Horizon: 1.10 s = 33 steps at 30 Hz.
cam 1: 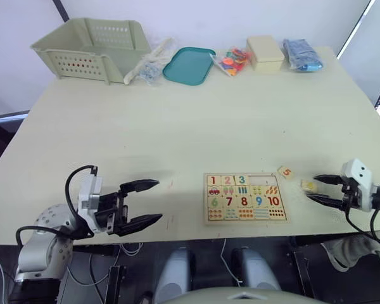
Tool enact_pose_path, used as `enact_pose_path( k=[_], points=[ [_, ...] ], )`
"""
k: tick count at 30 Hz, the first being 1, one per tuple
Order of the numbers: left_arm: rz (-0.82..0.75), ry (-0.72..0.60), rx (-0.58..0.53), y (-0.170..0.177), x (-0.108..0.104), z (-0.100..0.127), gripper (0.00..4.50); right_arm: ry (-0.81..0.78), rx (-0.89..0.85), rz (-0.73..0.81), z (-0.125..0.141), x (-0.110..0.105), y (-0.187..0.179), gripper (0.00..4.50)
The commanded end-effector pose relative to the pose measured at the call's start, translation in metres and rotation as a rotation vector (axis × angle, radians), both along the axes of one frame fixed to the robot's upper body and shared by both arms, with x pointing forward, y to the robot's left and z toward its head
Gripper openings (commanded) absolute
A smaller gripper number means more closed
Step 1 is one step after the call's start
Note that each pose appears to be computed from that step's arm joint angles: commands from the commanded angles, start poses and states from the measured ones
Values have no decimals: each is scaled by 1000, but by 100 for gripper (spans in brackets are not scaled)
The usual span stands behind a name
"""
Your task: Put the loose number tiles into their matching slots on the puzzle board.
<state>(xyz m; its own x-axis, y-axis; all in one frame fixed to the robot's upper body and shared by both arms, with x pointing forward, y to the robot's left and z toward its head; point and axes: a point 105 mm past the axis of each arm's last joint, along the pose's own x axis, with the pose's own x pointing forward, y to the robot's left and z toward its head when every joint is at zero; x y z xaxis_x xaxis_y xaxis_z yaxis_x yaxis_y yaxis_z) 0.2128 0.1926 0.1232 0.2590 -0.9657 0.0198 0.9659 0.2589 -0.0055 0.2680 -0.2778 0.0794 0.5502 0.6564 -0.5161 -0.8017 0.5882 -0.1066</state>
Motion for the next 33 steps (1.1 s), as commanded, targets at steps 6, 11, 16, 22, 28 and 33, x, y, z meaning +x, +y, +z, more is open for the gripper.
enact_pose_path(
  k=[6, 11, 16, 22, 28, 33],
  points=[
    [3, -37, -4, 3, -3, 6, 450, -4, -7, 18, -2, -4, 2, 337],
    [0, -36, 1, 6, -6, 2, 450, -16, 4, 16, -2, -5, 3, 308],
    [-4, -43, 2, 2, 1, 6, 450, -22, 0, 17, -3, -6, 3, 122],
    [1, -38, 0, 7, -3, 0, 450, -44, -17, 35, 8, -5, 6, 85],
    [6, -37, 2, 13, -9, -3, 450, -87, -114, 130, 55, -6, 32, 85],
    [13, -36, 3, 17, -11, -6, 450, -49, -192, 247, 88, -15, 70, 85]
  ],
)
